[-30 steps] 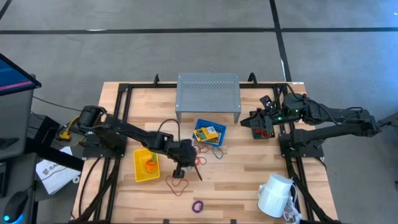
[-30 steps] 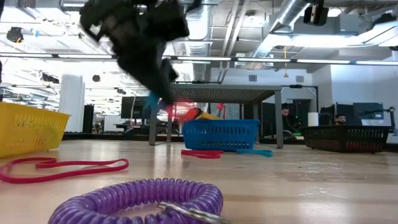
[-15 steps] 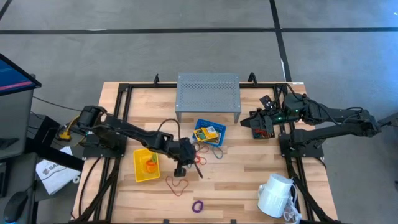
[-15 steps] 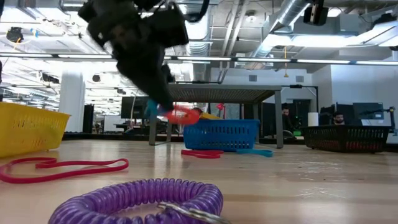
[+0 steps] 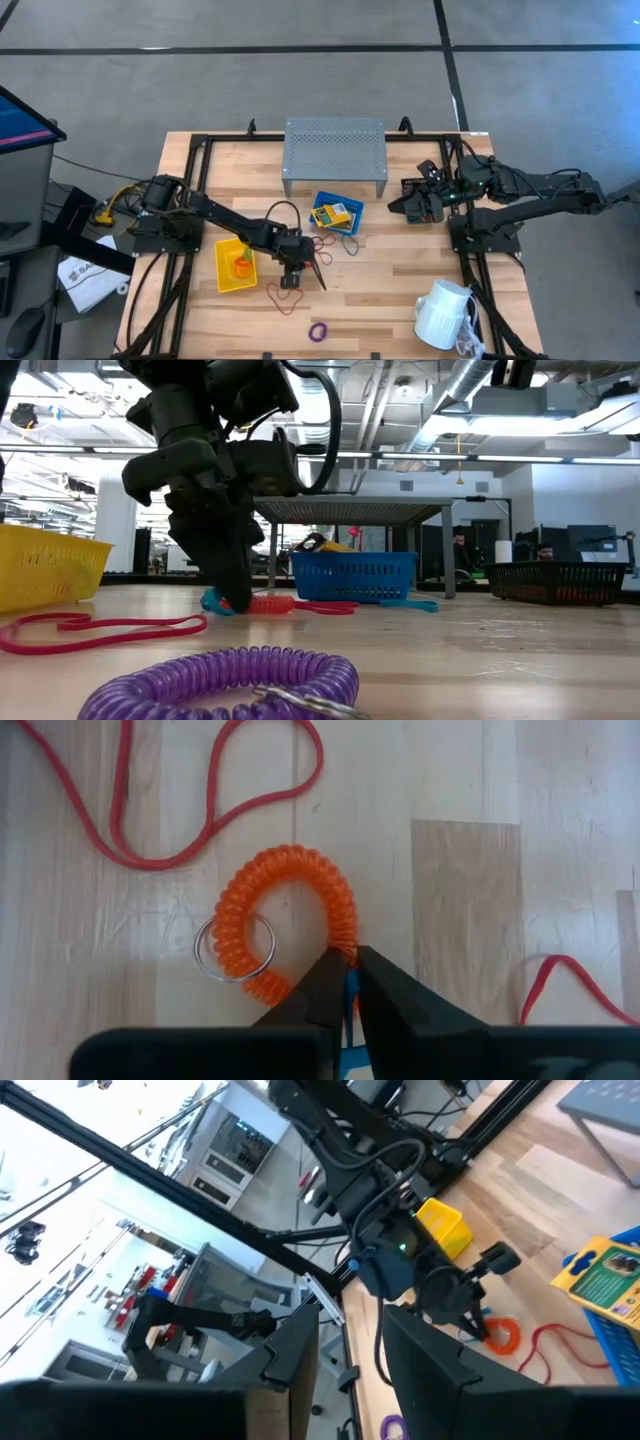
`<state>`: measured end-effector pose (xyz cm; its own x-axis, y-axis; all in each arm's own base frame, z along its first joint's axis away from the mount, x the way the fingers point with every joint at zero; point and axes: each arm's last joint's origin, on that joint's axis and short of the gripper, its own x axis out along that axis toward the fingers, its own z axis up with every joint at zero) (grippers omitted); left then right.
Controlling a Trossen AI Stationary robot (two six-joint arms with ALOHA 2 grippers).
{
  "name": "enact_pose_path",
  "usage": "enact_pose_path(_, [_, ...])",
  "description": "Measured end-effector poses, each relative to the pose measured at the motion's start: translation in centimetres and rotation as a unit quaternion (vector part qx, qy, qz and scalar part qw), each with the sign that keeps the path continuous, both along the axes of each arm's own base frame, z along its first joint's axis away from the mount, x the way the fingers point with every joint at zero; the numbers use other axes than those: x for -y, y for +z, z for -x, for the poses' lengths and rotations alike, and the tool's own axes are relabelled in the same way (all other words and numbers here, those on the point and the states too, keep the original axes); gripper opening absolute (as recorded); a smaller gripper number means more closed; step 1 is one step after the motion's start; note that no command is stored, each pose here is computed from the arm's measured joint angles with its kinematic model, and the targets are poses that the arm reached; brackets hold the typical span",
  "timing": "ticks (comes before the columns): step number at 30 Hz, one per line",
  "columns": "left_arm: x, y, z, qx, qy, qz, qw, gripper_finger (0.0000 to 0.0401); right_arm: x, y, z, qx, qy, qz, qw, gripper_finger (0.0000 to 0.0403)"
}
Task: Pick & Place Office Desk Supplies
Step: Put the orange spring keychain into the yellow bin
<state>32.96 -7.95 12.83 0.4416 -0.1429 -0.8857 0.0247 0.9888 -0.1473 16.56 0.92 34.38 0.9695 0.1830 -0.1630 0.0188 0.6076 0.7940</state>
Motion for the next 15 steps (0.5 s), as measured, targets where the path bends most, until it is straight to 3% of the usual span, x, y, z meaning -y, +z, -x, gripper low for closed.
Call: enact_pose_path(15, [0.20,0.54,0.27,-0.014,0.009,0.056,0.998,0.0128,-0.08,-0.01,0.01,-0.001,0.002,-0.003,1.000,0.0111])
